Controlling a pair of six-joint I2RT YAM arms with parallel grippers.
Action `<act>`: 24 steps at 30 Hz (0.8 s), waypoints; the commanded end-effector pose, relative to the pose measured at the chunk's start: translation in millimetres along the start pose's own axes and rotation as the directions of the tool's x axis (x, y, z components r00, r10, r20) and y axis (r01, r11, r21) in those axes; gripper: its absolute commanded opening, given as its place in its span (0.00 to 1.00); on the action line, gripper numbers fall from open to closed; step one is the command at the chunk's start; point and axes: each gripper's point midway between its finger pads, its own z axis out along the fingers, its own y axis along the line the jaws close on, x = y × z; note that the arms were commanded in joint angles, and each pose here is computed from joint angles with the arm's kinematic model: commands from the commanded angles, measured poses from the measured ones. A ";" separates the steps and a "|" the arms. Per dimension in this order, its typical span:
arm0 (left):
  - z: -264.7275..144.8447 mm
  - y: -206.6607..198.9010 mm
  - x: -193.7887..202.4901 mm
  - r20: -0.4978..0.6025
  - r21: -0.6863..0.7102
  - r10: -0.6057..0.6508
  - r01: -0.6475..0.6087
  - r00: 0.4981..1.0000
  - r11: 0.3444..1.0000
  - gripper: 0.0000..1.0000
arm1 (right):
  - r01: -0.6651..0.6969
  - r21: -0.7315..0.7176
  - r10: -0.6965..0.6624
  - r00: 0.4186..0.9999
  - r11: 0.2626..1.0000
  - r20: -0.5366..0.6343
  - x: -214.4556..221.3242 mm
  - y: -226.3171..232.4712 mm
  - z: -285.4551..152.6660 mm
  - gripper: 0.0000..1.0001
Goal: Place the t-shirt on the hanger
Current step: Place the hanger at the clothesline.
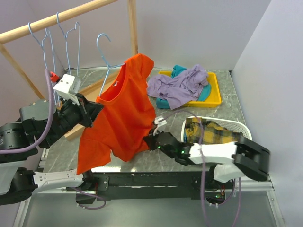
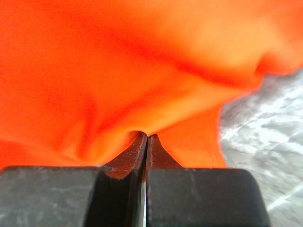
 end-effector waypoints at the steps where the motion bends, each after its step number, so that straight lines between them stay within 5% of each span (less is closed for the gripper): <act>1: -6.7 11.0 -12.6 0.059 -0.048 -0.048 0.051 0.997 0.998 0.01 | -0.051 0.012 0.049 0.992 0.999 0.117 -50.1 6.4 -32.2 0.00; 11: 9.5 26.6 24.4 -0.024 -0.176 -0.081 0.076 0.996 0.982 0.01 | -0.087 0.104 0.070 0.985 0.991 0.156 -158.8 2.1 -47.5 0.00; 16: 16.2 35.7 25.6 -0.001 -0.260 -0.116 0.112 0.993 0.959 0.01 | -0.143 -0.012 0.143 0.977 0.990 0.158 -229.7 16.7 -38.3 0.00; 24: 30.4 48.2 5.1 0.051 -0.429 -0.084 0.097 0.995 0.898 0.01 | -0.204 -0.177 0.223 0.970 0.963 0.094 -286.1 50.6 -3.3 0.00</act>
